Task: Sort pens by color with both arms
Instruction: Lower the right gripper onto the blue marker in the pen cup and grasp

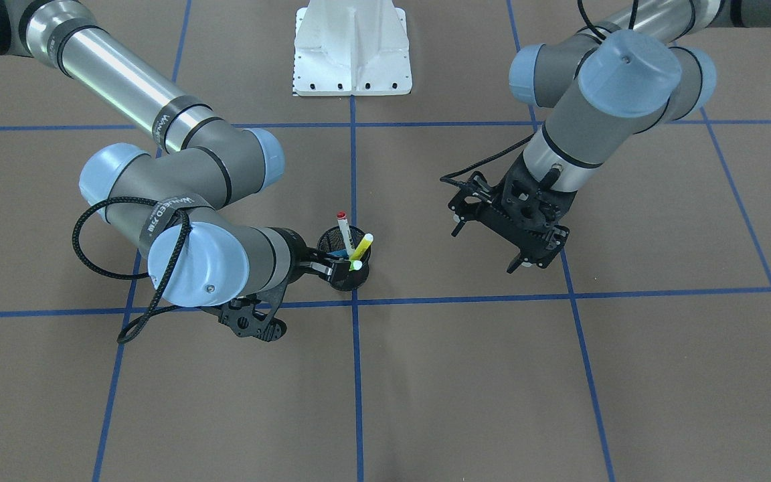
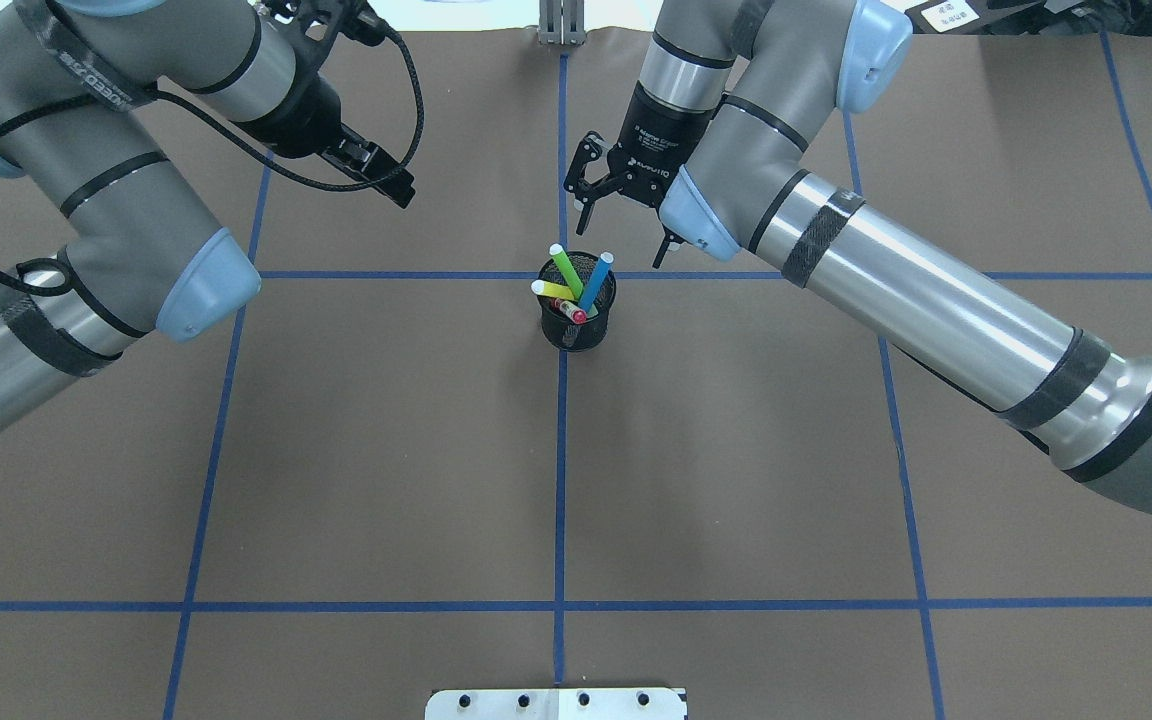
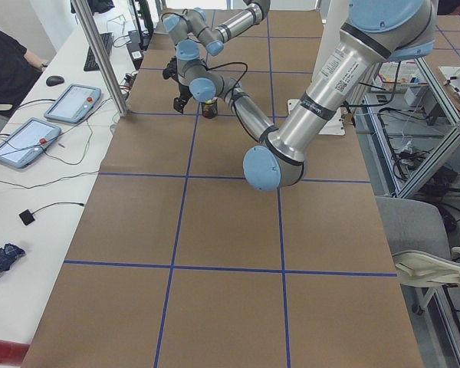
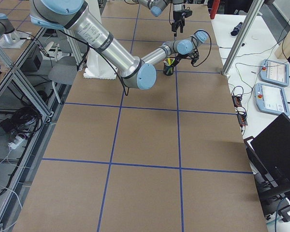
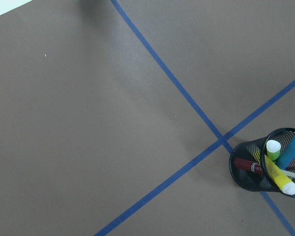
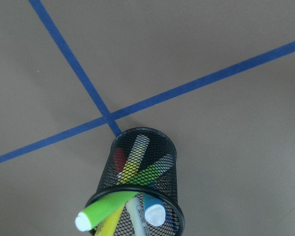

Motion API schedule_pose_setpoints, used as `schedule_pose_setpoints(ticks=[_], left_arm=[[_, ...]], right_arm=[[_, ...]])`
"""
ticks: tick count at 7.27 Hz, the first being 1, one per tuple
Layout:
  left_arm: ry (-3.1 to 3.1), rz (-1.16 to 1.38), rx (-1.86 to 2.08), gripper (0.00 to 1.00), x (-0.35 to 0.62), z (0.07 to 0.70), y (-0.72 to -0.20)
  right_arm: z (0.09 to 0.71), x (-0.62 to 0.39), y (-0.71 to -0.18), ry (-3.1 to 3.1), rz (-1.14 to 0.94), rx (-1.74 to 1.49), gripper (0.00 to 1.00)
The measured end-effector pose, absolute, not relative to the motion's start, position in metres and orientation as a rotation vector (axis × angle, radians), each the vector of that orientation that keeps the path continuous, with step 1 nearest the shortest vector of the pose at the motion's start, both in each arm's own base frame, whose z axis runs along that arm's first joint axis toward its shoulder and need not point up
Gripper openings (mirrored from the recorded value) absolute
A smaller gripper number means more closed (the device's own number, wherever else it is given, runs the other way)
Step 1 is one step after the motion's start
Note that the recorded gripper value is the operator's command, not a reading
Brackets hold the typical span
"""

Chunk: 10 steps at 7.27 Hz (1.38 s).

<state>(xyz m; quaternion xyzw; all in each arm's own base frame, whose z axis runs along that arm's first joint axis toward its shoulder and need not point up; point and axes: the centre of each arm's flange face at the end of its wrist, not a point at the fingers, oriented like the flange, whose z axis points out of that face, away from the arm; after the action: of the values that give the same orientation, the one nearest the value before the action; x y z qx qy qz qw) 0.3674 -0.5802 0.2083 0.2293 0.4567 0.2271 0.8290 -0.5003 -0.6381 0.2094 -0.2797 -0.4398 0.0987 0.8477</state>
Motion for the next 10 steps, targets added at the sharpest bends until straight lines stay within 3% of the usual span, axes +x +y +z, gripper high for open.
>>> schedule_pose_setpoints(ticks=[2,6,7,9,10], left_arm=[[0.970,0.482,0.487,0.99,0.368,0.208,-0.580],[0.969,0.481,0.486,0.99,0.367,0.210,-0.580],[0.970,0.482,0.488,0.99,0.367,0.211,-0.580],[0.970,0.482,0.491,0.99,0.366,0.212,-0.580],[0.970,0.482,0.492,0.99,0.366,0.212,-0.580]], right_arm=[[0.221,-0.507,-0.642,-0.917,0.210,-0.571,0.71],[0.220,-0.516,-0.639,-0.927,0.196,-0.561,0.70],[0.219,-0.520,-0.636,-0.932,0.185,-0.557,0.66],[0.219,-0.526,-0.631,-0.935,0.171,-0.557,0.37],[0.219,-0.527,-0.630,-0.936,0.170,-0.556,0.36]])
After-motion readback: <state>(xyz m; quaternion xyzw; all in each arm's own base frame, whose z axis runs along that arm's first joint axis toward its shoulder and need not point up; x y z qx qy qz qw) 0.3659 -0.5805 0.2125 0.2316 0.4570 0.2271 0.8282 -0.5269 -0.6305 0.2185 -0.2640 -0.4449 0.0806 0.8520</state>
